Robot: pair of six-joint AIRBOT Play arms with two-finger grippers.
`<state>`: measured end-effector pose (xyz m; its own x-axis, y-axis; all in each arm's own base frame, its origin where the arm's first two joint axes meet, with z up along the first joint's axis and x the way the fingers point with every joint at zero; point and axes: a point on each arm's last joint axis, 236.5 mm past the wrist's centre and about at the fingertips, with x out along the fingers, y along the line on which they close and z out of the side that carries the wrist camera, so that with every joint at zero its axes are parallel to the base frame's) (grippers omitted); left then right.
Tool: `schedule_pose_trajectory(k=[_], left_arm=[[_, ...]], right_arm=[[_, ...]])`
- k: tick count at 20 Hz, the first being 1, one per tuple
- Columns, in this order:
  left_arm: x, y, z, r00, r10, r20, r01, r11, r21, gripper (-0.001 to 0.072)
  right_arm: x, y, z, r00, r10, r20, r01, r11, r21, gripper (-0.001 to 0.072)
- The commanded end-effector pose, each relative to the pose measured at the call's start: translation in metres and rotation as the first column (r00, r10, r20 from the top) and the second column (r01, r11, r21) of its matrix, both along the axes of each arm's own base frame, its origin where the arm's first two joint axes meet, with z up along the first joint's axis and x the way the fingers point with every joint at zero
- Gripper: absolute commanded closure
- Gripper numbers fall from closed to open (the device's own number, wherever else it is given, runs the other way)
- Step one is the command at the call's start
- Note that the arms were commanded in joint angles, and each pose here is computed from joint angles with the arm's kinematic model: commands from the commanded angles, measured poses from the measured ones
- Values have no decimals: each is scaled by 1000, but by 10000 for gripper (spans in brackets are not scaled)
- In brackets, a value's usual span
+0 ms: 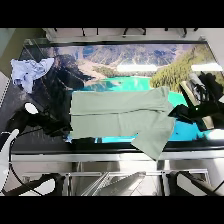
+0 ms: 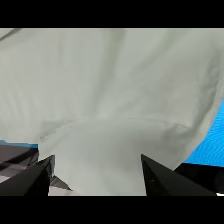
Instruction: Fold the shirts.
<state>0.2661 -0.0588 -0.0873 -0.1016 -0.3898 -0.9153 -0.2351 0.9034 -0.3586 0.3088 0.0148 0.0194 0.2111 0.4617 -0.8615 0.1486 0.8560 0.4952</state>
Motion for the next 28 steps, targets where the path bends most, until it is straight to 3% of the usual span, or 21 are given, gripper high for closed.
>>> schedule_pose_trajectory(k=[1, 4, 5, 6, 7, 10, 13, 16, 20, 28], left_arm=[[-2, -4, -25, 997, 59, -41, -60, 998, -27, 129], [4, -16, -31, 993, 102, -57, -106, 991, -80, 131], [8, -17, -30, 993, 112, -47, -116, 989, -88, 320], [11, -21, -28, 994, 104, -29, -107, 989, -106, 616], [13, -24, -26, 996, 90, -13, -91, 988, -126, 690], [8, -30, -21, 997, 74, -30, -77, 985, -153, 692], [1, -31, 4, 1000, 9, 18, -6, 984, -180, 691], [7, -25, 42, 989, 19, 145, 6, 986, -167, 691], [23, -13, 68, 958, 65, 278, -27, 990, -139, 691], [1, -40, 53, 985, -32, 170, 61, 984, -170, 691]], right_arm=[[2, 9, 19, 997, 5, 82, -7, 1000, 22, 109], [1, 11, 24, 995, 6, 100, -8, 1000, 22, 109], [1, 11, 25, 995, 5, 100, -7, 1000, 22, 109], [1, 10, 24, 995, 5, 99, -7, 1000, 21, 109], [1, 10, 24, 995, 5, 98, -7, 1000, 19, 109], [-7, 5, 21, 997, 16, 72, -17, 1000, 9, 109], [-25, -30, 0, 999, -44, -14, 42, 996, -82, 109], [-40, -40, -33, 982, -174, -73, 172, 985, -29, 109], [-70, -29, -83, 959, -229, -167, 231, 973, -9, 109], [-110, 28, -134, 911, -298, -284, 350, 925, 151, 110]])
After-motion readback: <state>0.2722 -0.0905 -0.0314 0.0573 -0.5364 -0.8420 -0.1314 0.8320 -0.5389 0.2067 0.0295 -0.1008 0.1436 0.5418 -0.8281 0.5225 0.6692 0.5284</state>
